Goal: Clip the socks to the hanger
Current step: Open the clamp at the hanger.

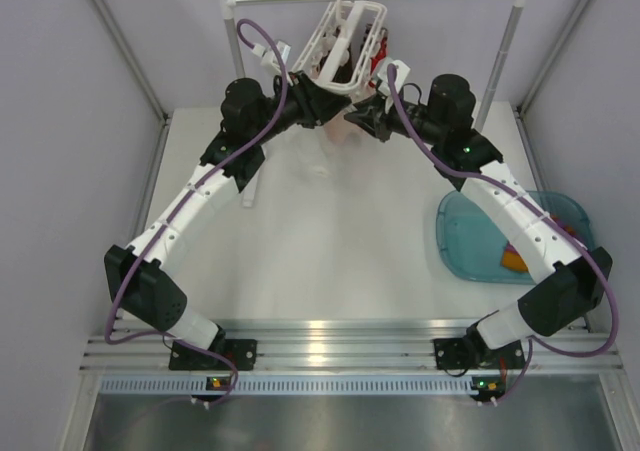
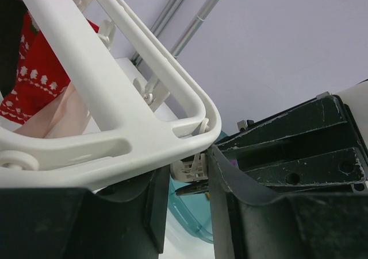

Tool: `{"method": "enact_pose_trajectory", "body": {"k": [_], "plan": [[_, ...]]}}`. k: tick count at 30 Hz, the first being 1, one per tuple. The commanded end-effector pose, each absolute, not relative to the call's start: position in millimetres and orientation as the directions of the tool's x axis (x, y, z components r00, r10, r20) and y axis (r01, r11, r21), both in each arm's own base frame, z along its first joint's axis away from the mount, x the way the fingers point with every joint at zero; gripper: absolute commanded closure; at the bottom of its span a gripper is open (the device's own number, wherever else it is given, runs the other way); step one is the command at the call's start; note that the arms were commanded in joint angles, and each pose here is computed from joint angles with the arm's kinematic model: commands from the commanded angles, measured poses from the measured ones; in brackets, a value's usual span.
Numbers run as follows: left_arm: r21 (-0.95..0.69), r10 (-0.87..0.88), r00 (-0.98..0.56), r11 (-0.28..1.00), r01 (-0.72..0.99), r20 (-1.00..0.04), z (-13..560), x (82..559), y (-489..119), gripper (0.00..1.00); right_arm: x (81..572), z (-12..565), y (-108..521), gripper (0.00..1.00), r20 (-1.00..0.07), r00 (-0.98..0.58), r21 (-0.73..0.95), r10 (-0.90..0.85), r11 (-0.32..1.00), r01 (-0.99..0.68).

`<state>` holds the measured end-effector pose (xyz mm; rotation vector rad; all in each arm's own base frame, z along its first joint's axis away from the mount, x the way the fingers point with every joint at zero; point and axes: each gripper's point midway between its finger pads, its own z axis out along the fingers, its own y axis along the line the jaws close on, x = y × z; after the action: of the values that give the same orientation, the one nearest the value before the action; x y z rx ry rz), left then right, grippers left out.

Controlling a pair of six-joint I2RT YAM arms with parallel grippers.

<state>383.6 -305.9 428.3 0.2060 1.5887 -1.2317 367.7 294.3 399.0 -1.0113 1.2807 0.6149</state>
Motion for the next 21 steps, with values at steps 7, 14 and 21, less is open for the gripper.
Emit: {"method": "enact_pose_trajectory", "body": {"k": [7,14,21], "plan": [[-0.565,-0.466,-0.369,0.405,0.719,-0.804,462.0,375.9,-305.3,1.0,357.7,416.0,299.7,0.65,-0.957,0.252,-0.29,-0.144,0.452,-0.844],[-0.557,-0.438,-0.382,0.402,0.727,-0.814,456.8,373.5,-307.8,1.0,362.7,420.8,300.7,0.69,-0.956,0.259,-0.292,-0.134,0.463,-0.837],[-0.546,-0.409,-0.387,0.417,0.727,-0.827,452.5,372.7,-308.4,1.0,363.6,425.7,306.9,0.98,-0.952,0.278,-0.304,-0.125,0.435,-0.847]]}}
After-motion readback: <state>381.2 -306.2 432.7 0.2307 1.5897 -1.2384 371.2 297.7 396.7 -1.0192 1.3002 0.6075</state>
